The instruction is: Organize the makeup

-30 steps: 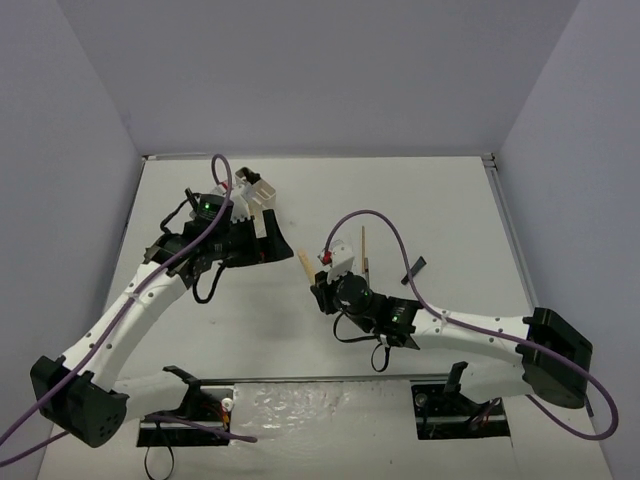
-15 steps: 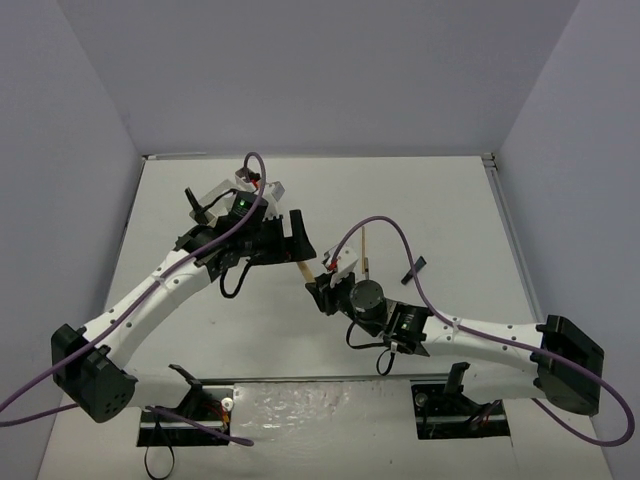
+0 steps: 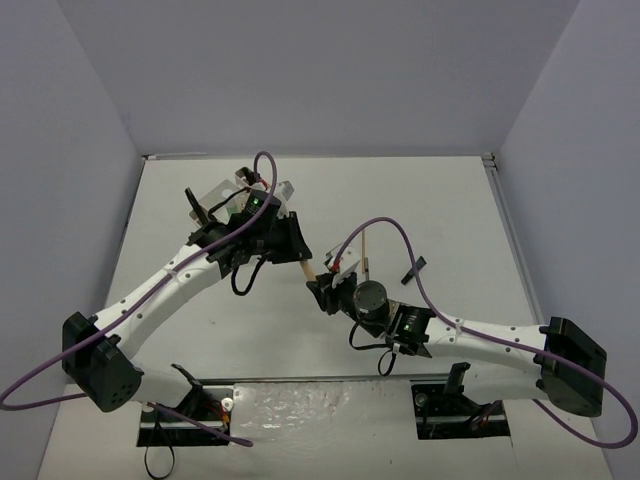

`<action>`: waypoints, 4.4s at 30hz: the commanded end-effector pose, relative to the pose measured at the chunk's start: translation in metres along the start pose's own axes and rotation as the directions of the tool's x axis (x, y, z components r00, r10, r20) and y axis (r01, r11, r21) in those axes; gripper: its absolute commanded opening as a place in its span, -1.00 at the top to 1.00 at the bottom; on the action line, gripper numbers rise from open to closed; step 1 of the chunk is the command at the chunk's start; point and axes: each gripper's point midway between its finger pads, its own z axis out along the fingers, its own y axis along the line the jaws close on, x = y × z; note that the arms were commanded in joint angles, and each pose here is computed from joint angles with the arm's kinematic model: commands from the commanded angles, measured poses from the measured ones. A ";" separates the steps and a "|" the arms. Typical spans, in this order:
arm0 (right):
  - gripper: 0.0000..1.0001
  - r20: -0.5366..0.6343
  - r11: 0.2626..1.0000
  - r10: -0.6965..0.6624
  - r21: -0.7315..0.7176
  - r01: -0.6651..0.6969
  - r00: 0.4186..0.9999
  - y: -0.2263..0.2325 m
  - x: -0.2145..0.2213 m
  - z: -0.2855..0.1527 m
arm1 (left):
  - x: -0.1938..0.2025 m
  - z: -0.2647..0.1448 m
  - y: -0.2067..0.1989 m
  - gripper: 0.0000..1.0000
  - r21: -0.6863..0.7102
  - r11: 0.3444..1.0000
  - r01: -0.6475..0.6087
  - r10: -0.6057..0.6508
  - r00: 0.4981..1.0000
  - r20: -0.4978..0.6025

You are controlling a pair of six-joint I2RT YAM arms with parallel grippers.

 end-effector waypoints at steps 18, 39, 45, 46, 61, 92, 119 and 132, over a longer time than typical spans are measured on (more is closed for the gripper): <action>-0.93 0.014 0.942 0.082 0.326 -0.082 0.997 -0.057 -0.029 -0.028 | -0.163 -0.051 0.008 1.00 -0.221 0.962 -0.162 0.257 0.816 0.518; -0.97 -0.015 0.875 0.173 0.462 -0.147 0.985 -0.114 -0.005 -0.062 | -0.308 -0.010 0.095 1.00 -0.451 0.883 -0.132 0.413 0.674 0.613; -0.97 -0.023 0.859 0.191 0.487 -0.156 0.981 -0.120 0.001 -0.064 | -0.307 0.014 0.108 1.00 -0.463 0.874 -0.150 0.434 0.671 0.601; -0.97 -0.025 0.857 0.192 0.491 -0.155 0.981 -0.121 0.002 -0.065 | -0.305 0.019 0.112 1.00 -0.471 0.869 -0.151 0.439 0.674 0.594; -0.96 -0.003 0.788 0.237 0.585 -0.190 0.972 -0.140 0.007 -0.084 | -0.286 0.048 0.145 0.71 -0.532 0.832 -0.158 0.474 0.700 0.533; -0.74 -0.055 0.421 0.609 0.868 -0.264 0.791 -0.259 0.109 -0.087 | -0.179 -0.128 0.085 -0.94 -0.372 0.927 -0.041 0.246 0.814 0.526; 1.00 -0.091 0.562 0.519 0.785 -0.259 0.850 -0.242 0.096 -0.054 | -0.046 -0.118 0.059 -0.94 -0.027 0.999 -0.044 0.050 0.954 0.297; 1.00 0.095 0.987 0.062 0.144 -0.076 0.994 -0.059 -0.059 -0.020 | -0.058 -0.095 -0.017 -0.94 0.095 0.990 -0.103 0.078 0.967 0.245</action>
